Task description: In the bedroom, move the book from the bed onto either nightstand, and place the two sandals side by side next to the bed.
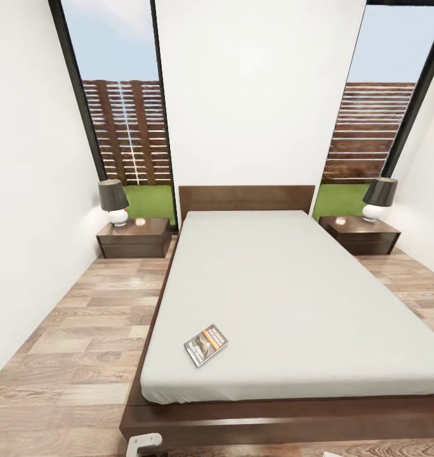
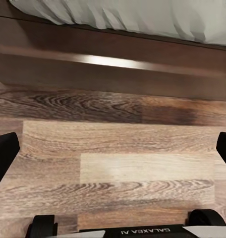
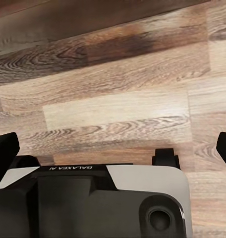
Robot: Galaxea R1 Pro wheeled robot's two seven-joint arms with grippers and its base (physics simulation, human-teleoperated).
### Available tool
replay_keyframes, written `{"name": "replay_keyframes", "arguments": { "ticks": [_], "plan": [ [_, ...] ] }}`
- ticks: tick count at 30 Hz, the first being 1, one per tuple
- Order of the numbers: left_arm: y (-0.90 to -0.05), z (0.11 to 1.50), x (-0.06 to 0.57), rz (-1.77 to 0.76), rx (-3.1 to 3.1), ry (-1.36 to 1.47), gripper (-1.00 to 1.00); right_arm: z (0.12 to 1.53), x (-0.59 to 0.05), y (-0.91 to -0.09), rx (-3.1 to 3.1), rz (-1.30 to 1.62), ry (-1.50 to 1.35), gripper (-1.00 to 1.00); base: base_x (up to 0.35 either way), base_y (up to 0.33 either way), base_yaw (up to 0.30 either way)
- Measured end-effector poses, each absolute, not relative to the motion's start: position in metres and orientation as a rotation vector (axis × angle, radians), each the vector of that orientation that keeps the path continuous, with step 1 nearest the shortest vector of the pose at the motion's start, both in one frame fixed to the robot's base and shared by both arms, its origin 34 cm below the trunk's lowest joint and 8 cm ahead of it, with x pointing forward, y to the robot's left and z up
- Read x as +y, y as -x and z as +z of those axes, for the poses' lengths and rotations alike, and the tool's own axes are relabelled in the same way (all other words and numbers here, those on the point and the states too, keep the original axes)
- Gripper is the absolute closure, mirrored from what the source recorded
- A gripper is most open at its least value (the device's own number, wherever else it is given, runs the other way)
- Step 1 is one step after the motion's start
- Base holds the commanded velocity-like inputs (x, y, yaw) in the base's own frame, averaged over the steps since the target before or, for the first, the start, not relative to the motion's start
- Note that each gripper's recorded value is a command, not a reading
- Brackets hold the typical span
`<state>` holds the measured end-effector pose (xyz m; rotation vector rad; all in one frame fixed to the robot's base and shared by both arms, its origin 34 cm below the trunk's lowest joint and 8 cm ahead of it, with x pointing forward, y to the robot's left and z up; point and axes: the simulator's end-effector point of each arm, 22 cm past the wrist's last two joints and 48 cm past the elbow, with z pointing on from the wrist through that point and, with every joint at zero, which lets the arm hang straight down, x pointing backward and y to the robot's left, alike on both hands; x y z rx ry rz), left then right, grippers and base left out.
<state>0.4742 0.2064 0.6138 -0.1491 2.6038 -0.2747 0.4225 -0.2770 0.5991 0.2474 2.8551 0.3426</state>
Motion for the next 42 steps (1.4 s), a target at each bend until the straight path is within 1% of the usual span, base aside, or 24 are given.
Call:
{"name": "replay_keyframes", "arguments": {
  "ticks": [42],
  "plan": [
    [-0.478,0.652,0.206,-0.275,2.57,0.143,-1.0,0.635,-0.277,-0.427,2.822,0.344,-0.235,-1.0,0.0,0.0,0.0]
  ]
}}
